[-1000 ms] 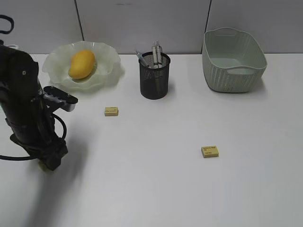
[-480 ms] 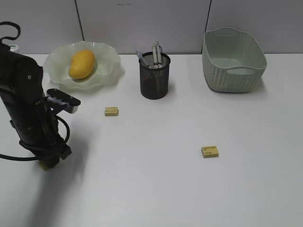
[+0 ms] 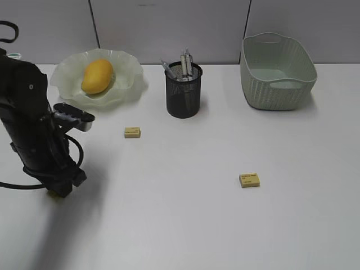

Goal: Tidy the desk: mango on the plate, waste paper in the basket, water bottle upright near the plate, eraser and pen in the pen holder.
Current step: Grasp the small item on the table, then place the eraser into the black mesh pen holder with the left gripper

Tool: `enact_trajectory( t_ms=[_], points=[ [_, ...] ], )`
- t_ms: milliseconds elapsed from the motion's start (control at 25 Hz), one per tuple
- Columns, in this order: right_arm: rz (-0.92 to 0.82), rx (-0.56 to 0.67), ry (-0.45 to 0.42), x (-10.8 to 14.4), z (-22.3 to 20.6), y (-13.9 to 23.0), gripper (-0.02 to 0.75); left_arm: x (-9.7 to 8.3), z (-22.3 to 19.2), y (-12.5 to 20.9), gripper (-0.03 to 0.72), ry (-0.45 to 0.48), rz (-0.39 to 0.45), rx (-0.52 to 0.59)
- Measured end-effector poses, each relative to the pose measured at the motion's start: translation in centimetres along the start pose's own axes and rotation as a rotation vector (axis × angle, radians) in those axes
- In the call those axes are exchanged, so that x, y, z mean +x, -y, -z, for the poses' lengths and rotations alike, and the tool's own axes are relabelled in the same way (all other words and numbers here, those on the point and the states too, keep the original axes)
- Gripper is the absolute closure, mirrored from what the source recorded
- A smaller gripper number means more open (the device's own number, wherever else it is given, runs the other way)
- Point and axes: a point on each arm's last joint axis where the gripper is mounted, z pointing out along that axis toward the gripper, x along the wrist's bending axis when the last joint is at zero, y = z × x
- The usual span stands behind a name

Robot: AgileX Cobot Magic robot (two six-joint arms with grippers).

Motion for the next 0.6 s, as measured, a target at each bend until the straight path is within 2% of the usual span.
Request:
enact_trajectory(
  t_ms=[240, 600],
  points=[
    [0.0, 0.0, 0.0, 0.0, 0.0, 0.0, 0.26, 0.0, 4.3, -0.4, 0.484, -0.003, 0.015, -0.126],
    [0.0, 0.0, 0.0, 0.0, 0.0, 0.0, 0.26, 0.0, 12.9, -4.5, 0.485, 0.042, 0.075, -0.469]
  ],
)
